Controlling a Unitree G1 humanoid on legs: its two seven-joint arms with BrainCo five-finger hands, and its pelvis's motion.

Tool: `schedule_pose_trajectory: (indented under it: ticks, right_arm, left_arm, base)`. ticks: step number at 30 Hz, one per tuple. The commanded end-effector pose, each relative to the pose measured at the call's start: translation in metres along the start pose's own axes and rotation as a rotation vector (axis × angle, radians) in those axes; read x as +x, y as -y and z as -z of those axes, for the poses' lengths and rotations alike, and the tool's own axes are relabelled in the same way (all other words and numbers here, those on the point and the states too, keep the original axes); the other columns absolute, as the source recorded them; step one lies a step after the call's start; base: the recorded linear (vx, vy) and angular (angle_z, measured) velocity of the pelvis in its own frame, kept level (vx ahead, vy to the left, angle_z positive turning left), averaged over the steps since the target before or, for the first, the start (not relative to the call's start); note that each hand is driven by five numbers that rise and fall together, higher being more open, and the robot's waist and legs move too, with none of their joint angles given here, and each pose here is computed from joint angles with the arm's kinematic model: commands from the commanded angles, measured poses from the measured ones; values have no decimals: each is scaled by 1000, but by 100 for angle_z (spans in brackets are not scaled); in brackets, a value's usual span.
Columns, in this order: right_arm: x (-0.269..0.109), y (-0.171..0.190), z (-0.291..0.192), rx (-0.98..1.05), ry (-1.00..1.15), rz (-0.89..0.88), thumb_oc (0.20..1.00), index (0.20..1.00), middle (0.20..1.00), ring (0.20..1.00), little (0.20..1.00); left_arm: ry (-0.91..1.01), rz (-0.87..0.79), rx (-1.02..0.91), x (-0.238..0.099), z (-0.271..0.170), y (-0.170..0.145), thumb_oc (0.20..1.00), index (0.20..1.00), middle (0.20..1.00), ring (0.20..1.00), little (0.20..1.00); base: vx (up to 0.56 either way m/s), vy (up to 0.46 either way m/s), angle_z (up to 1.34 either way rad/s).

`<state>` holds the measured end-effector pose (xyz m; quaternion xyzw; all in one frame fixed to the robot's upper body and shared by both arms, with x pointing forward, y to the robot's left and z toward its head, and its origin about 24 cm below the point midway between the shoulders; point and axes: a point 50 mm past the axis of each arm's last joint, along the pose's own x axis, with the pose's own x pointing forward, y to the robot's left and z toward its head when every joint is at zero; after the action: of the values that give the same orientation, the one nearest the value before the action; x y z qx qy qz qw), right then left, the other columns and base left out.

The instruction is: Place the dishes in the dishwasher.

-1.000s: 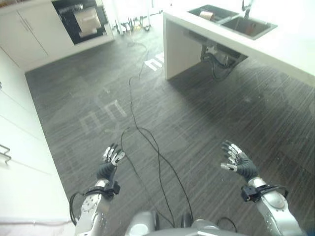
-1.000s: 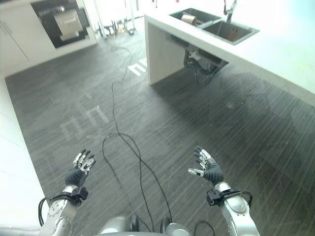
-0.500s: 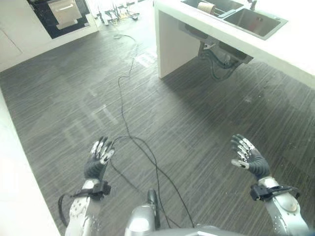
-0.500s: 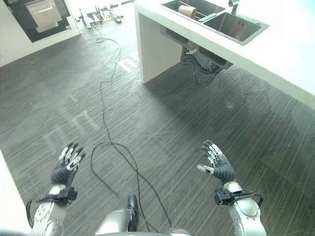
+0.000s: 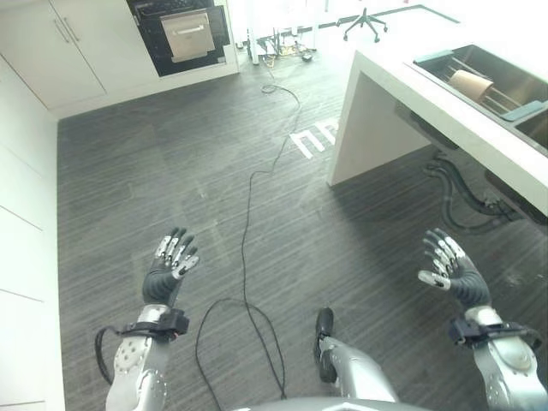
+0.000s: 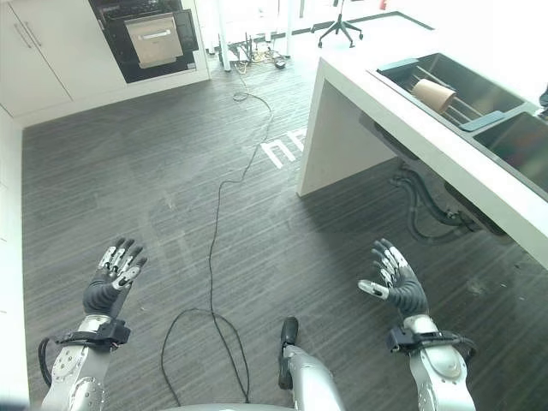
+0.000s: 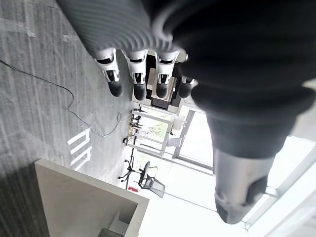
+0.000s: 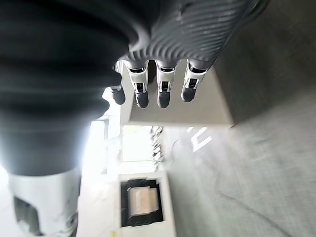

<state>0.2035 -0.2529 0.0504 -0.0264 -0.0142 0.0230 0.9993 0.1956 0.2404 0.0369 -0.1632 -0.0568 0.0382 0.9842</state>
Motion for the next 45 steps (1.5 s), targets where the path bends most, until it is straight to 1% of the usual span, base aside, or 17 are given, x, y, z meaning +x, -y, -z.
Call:
schedule_pose_trajectory:
  ticks: [1,3,4,7,12,15,17,21,23,25,28,32,34,41,45]
  right_arm:
    - [5,-9,-40,-53,217,-19,1000,1000,1000,1000,1000]
    - [4,-6,-46,-63,241,-7,1000,1000,1000,1000,1000]
    - [5,0,-62,-98,315,21,1000,1000,1000,1000,1000]
    - [6,3,-74,-104,360,42,1000,1000,1000,1000,1000]
    - [-5,8,-88,-139,414,61,1000,1000,1000,1000,1000]
    - [-1,5,-97,-153,424,31,1000,1000,1000,1000,1000]
    - [2,2,-98,-135,429,30,1000,1000,1000,1000,1000]
    - [-2,-3,-97,-92,442,41,1000,1000,1000,1000,1000]
    - [0,-11,-90,-73,431,39,1000,1000,1000,1000,1000]
    - [2,-13,-88,-50,429,15,1000,1000,1000,1000,1000]
    - [4,-9,-88,-17,441,12,1000,1000,1000,1000,1000]
    - [12,-24,-91,-26,479,-36,1000,1000,1000,1000,1000]
    - [13,-26,-92,-24,487,-35,1000,1000,1000,1000,1000]
    - [20,-19,-99,-27,494,4,1000,1000,1000,1000,1000]
    - [15,-11,-104,-81,497,2,1000,1000,1000,1000,1000]
  left_arm:
    - [193,54,75,10,-40,3,1000,1000,1000,1000,1000]
    - [210,69,77,10,-41,7,1000,1000,1000,1000,1000]
    - [242,89,43,11,-42,13,1000,1000,1000,1000,1000]
    - [253,108,30,12,-46,16,1000,1000,1000,1000,1000]
    - [278,124,8,3,-51,17,1000,1000,1000,1000,1000]
    - [313,176,45,0,-54,23,1000,1000,1000,1000,1000]
    - [322,185,58,5,-56,26,1000,1000,1000,1000,1000]
    - [350,223,20,19,-68,31,1000,1000,1000,1000,1000]
    - [366,268,67,23,-69,42,1000,1000,1000,1000,1000]
    - [373,250,97,24,-71,41,1000,1000,1000,1000,1000]
    - [385,227,121,26,-80,35,1000,1000,1000,1000,1000]
    - [400,226,158,24,-83,39,1000,1000,1000,1000,1000]
    - [407,236,176,25,-84,40,1000,1000,1000,1000,1000]
    - [360,187,115,28,-77,38,1000,1000,1000,1000,1000]
    - [306,183,90,19,-63,36,1000,1000,1000,1000,1000]
  base:
    - [291,-270,-62]
    - [237,-227,-56]
    - [262,-205,-36]
    - [275,0,-50]
    - [390,250,-42]
    - [382,405,-99]
    - [269,434,-111]
    - [236,391,-68]
    - [263,385,-13]
    - [117,119,-56]
    - [110,-105,-111]
    - [123,-243,-105]
    - [168,-364,-90]
    - [211,-470,-32]
    - [185,-379,-48]
